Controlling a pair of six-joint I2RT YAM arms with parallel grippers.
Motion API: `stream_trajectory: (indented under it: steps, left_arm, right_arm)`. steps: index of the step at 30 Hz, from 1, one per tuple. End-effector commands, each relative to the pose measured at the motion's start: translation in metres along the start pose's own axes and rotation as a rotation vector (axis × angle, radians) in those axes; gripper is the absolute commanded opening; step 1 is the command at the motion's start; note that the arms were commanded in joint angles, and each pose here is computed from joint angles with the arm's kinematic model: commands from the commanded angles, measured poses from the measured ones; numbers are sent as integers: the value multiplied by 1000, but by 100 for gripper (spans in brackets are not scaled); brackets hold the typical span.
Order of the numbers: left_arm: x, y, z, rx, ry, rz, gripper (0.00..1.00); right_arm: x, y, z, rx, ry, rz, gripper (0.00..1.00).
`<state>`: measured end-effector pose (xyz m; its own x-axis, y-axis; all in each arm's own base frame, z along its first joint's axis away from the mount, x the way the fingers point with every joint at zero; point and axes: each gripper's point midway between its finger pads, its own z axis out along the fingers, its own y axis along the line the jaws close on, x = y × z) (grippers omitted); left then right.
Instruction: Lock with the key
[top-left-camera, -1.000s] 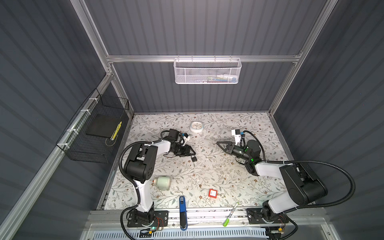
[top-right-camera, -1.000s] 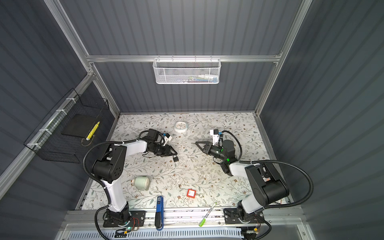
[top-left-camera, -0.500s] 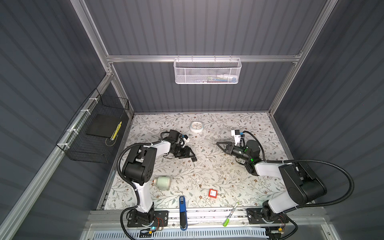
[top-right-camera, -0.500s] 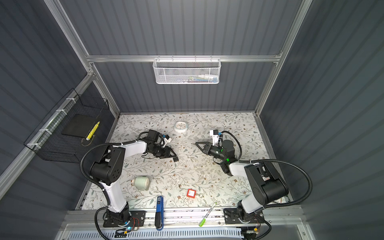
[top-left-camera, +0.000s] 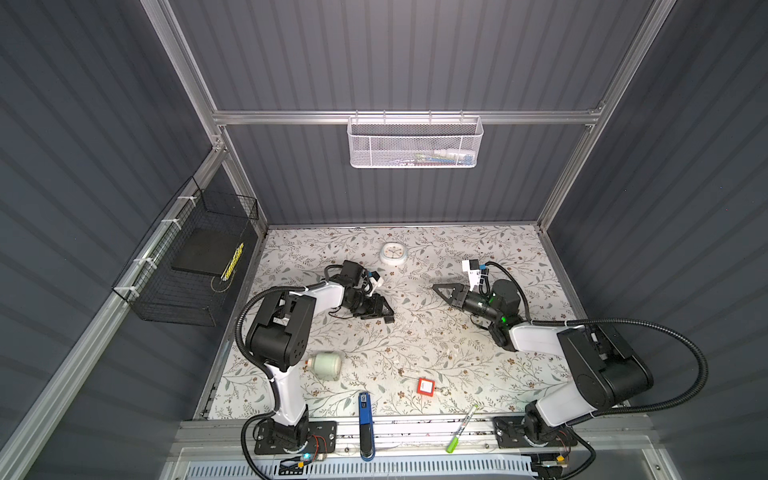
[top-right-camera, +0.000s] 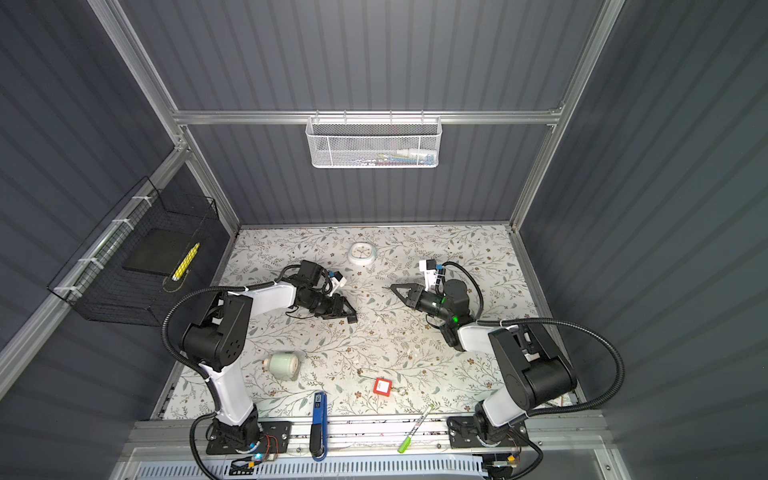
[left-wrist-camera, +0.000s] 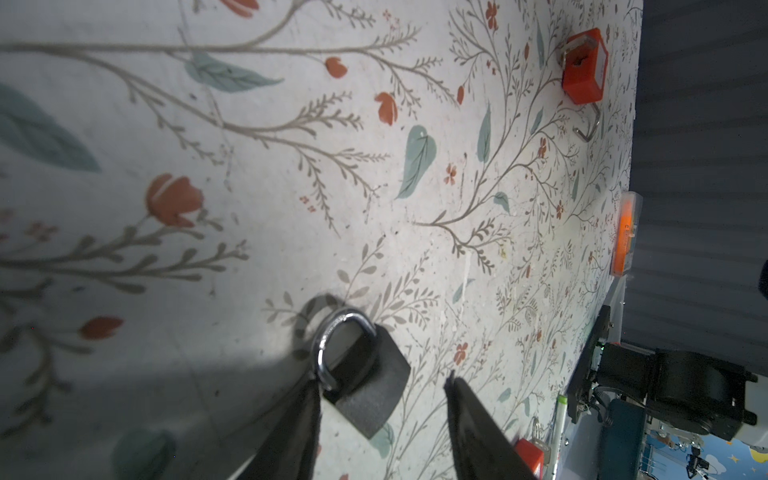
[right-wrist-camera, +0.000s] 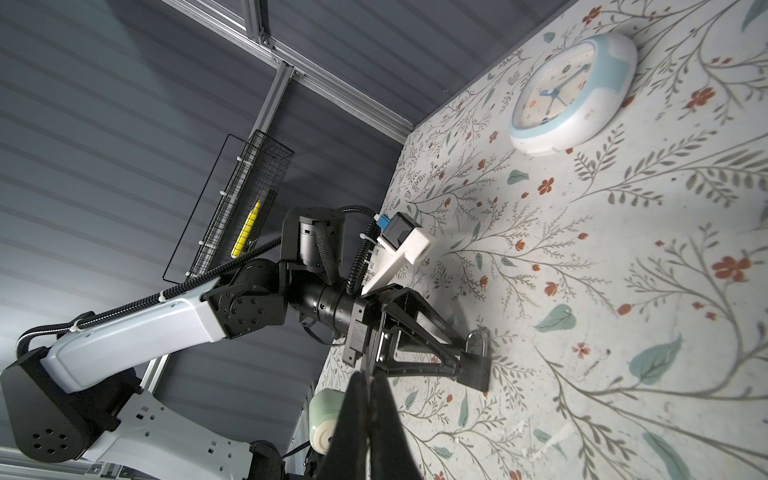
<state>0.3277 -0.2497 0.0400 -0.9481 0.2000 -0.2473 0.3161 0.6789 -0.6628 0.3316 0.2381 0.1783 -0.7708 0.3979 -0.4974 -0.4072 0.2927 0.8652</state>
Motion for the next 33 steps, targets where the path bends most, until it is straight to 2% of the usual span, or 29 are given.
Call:
stream_trajectory:
  steps: [1,33]
  left_arm:
    - [-4,-6,0,9,4,2,51]
    - [-7,-7,5,36,-5,-9,51]
  right_arm:
    - [-5,6,3,-25,2,-26,0]
    - [-4,6,4,-27,9,-23,0]
